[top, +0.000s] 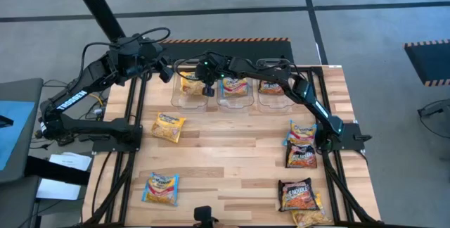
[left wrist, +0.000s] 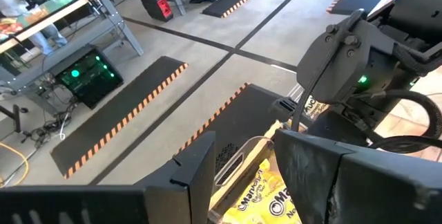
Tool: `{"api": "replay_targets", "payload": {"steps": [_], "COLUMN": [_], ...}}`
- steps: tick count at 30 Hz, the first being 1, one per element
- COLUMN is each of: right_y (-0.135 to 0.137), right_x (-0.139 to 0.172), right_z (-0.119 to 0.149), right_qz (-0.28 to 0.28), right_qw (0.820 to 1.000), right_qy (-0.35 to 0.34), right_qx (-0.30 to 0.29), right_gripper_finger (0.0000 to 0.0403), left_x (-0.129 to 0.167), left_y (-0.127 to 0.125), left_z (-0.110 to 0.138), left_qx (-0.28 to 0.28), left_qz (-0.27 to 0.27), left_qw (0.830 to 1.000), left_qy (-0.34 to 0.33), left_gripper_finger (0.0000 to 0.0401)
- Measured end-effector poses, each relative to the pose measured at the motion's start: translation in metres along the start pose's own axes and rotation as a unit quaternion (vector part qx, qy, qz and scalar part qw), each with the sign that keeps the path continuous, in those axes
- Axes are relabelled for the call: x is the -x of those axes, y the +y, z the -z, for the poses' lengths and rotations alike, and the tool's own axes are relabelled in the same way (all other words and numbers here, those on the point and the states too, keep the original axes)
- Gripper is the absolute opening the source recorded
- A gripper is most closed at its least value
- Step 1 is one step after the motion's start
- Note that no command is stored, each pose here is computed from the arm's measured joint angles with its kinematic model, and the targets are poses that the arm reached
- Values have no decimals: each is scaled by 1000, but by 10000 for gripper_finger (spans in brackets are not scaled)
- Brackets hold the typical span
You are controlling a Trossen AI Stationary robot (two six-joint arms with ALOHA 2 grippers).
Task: Sort Maruchan noodles
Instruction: Put the yellow noodle pack into the left transparent bin, then put the black noodle pack into the right transparent bin
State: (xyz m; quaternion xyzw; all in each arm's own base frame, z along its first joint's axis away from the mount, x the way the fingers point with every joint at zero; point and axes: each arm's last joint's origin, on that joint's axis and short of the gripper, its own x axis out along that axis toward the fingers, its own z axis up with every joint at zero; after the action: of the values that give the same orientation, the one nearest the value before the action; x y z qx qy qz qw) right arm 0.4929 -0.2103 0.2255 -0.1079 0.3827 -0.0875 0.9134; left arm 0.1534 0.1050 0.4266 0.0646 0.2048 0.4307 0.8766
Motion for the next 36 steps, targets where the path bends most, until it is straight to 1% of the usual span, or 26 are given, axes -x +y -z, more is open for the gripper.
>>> {"api": "replay_targets", "payload": {"steps": [6, 9, 11, 13, 15, 17, 22, 25, 31, 33, 36], "right_y": [0, 0, 0, 2, 4, 6, 7, 1, -8, -8, -5], "right_x": [0, 0, 0, -3, -8, -10, -6, 2, 22, 29, 32], "right_z": [-1, 0, 0, 0, 2, 5, 0, -6, -23, -31, -38], "right_qz": [1, 1, 1, 2, 2, 4, 10, 14, 18, -7, -96], "right_qw": [1000, 1000, 1000, 999, 999, 999, 1000, 1000, 999, 999, 991], "right_qy": [-2, -1, -1, -3, 4, 16, 7, 3, -12, -33, -85], "right_qx": [8, 8, 19, 33, 33, 27, 20, -2, -26, -33, -46], "right_gripper_finger": [17, 36, 53, 68, 82, 93, 110, 116, 127, 128, 127], "left_x": [0, 0, 0, 0, 0, 0, 0, 0, 0, 0, 0], "left_y": [0, 0, 0, 0, 0, 0, 0, 0, 0, 0, 0], "left_z": [0, 0, 0, 0, 0, 0, 0, 0, 0, 0, 0], "left_qx": [-1, -1, -1, -1, -1, -1, 0, 1, 1, -1, -1], "left_qz": [0, 0, 0, 0, 0, 0, -1, -1, 0, 0, 0], "left_qw": [1000, 1000, 1000, 1000, 1000, 1000, 1000, 1000, 1000, 1000, 1000], "left_qy": [0, 0, 0, 0, 0, 0, 0, 1, 0, 1, 2], "left_gripper_finger": [141, 141, 141, 141, 141, 141, 141, 141, 141, 141, 141]}}
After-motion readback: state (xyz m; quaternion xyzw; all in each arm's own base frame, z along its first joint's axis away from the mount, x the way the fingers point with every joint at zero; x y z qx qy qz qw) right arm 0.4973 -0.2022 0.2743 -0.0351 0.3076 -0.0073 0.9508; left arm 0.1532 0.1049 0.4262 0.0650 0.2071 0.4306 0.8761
